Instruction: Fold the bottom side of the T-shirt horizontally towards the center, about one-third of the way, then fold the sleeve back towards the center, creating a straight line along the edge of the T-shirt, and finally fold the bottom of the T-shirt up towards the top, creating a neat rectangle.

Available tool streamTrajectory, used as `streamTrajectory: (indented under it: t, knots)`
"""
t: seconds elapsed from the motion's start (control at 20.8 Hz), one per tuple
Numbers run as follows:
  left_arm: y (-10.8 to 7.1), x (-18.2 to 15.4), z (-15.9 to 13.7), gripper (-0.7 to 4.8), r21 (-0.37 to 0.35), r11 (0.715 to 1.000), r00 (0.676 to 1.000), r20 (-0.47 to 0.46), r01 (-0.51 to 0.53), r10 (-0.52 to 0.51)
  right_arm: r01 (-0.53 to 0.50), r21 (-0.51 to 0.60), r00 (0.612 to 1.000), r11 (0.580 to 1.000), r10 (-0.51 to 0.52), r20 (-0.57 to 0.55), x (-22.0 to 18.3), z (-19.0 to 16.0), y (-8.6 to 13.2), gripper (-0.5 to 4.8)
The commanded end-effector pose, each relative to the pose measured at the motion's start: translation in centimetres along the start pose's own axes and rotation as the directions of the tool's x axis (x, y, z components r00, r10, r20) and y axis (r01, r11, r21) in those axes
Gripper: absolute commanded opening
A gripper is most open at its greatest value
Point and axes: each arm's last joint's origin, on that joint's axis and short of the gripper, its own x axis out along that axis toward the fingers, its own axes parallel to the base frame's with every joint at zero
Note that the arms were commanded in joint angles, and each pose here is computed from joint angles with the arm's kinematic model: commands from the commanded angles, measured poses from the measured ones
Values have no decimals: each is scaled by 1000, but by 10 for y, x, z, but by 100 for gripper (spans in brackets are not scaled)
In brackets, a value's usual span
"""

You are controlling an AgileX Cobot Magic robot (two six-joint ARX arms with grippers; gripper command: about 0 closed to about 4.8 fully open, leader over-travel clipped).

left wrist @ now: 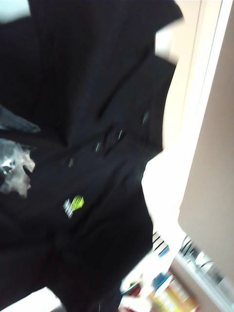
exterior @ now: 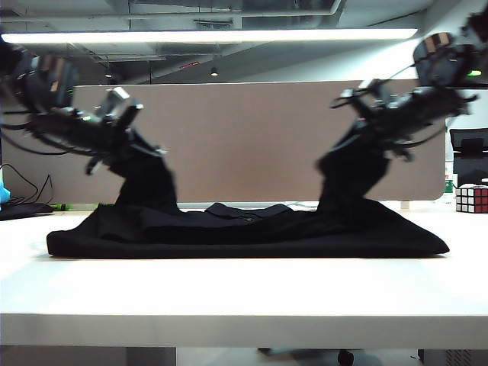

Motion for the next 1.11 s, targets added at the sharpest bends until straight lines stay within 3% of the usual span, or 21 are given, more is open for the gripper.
streamTrajectory:
  t: [0.05,0.1,0.19,0.24,0.29,0.34,0.53,0.58,0.72,0.87,1.01,1.11]
  knots:
    - [-24,20,-14,-6,-34,998,993,-98,59,-63,-46,-1,994,999,45,-99,20,-17,29,-9]
    - [-34,30,-28,-6,-49,997,980,-186,64,-72,-60,-34,985,998,54,-165,30,-29,44,-9]
    - [-50,42,-55,-4,37,999,936,-353,34,-19,-56,-120,968,991,25,-249,43,-47,66,2]
    - [-51,42,-58,57,46,999,927,-375,22,-3,-64,-121,967,991,31,-254,44,-49,69,74]
    - [-50,40,-57,292,40,999,927,-376,21,-4,-60,-97,968,993,35,-249,43,-47,70,295]
    - [-46,30,-48,365,34,999,934,-357,15,-2,-41,-69,971,997,23,-237,35,-40,66,436]
    - [-47,-27,-3,364,16,1000,961,-276,-26,29,19,-52,983,998,-29,-182,-17,-3,68,431]
    - [-47,-45,2,363,-27,997,952,-300,-67,56,41,-40,982,998,-48,-185,-33,4,70,426]
    - [-29,-84,-21,363,-187,959,868,-487,-215,99,127,30,950,991,-113,-291,-68,3,68,427]
    - [-9,-106,-54,362,-311,898,831,-548,-310,97,174,74,914,982,-133,-384,-76,-9,59,426]
    - [-1,-113,-76,362,-342,878,819,-566,-336,93,225,111,898,968,-162,-410,-78,-26,44,425]
    - [3,-113,-88,351,-325,874,808,-576,-362,120,286,132,876,949,-203,-437,-80,-46,29,412]
